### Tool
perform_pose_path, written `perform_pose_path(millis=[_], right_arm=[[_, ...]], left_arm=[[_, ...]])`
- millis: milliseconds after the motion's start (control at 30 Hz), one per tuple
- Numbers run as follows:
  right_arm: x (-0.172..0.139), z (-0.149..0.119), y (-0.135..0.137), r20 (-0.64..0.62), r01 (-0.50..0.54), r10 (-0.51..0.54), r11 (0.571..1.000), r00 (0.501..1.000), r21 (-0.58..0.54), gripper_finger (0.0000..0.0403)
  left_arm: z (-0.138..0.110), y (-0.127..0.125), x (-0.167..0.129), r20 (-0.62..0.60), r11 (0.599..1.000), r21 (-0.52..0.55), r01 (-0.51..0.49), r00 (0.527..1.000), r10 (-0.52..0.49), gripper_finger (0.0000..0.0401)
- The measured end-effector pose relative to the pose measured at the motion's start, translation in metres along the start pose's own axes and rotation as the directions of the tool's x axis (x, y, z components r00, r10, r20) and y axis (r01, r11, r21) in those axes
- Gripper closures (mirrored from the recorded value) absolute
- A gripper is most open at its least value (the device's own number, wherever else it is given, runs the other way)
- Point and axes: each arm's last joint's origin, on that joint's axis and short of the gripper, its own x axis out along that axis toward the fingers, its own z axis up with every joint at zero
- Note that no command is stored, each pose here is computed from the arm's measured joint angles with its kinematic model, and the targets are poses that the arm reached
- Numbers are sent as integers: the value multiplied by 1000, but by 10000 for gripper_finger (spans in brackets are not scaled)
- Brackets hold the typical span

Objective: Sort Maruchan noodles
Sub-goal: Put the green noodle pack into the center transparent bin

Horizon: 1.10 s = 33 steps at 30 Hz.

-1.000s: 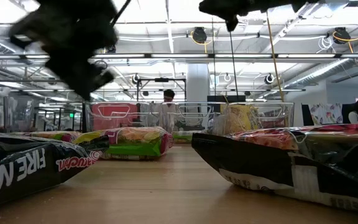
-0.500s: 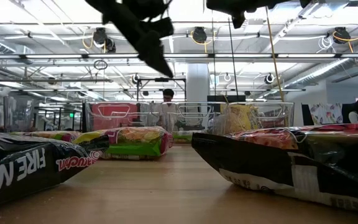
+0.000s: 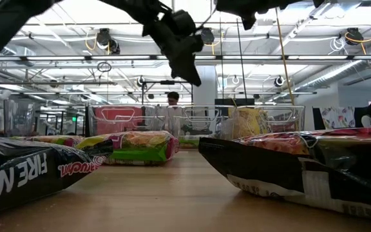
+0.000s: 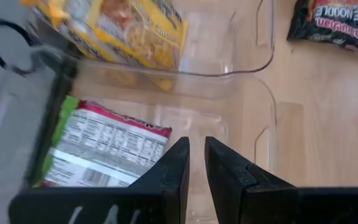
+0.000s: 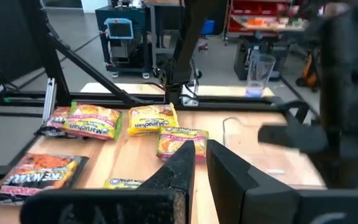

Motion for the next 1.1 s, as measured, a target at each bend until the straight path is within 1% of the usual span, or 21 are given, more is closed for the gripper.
perform_pose_path(millis=[33, 100, 233, 267, 333, 400, 500, 567, 667, 767, 867, 967, 1033, 1100], right_arm=[[-2, 1, 0, 6, 5, -5, 1000, 1000, -19, 365], [-8, 2, 0, -2, 50, -50, 998, 999, -50, 365], [-27, 10, -1, 31, 161, -159, 984, 987, -79, 365], [-32, 13, -1, 42, 186, -183, 979, 982, -79, 365], [-43, 15, 0, 48, 214, -211, 974, 976, -78, 365], [-52, 17, 1, 57, 220, -216, 973, 975, -75, 365], [-64, 20, 2, 80, 249, -243, 966, 967, -72, 365], [-69, 21, 2, 83, 267, -262, 961, 962, -69, 365], [-75, 23, 2, 95, 273, -266, 960, 959, -68, 365], [-78, 23, 3, 100, 270, -263, 960, 960, -69, 365], [-78, 21, 3, 82, 266, -260, 961, 962, -72, 365], [-77, 21, 3, 74, 265, -259, 962, 963, -73, 365], [-78, 21, 4, 75, 265, -259, 961, 963, -78, 365], [-78, 21, 4, 75, 265, -259, 961, 963, -85, 365]], left_arm=[[1, 2, 4, -12, 1000, -9, 10, 1000, -10, 345], [3, 6, 11, -18, 999, -35, 37, 999, -38, 345], [7, 11, 21, 16, 994, -80, 74, 997, -73, 345], [10, 12, 22, 39, 992, -100, 72, 997, -69, 345], [11, 15, 27, 63, 981, -181, 70, 996, -59, 345], [14, 21, 30, 106, 962, -263, 74, 993, -47, 345], [15, 29, 39, 150, 920, -380, 91, 988, -36, 345], [13, 34, 48, 155, 883, -458, 102, 987, -34, 345], [9, 40, 62, 159, 839, -534, 108, 987, -26, 345], [6, 46, 73, 161, 808, -579, 110, 987, -19, 345], [7, 48, 80, 191, 779, -614, 126, 982, -8, 345], [6, 51, 87, 197, 760, -639, 115, 980, 18, 345], [4, 53, 88, 172, 746, -662, 68, 983, 63, 345], [4, 54, 87, 148, 747, -665, -9, 978, 143, 345]])
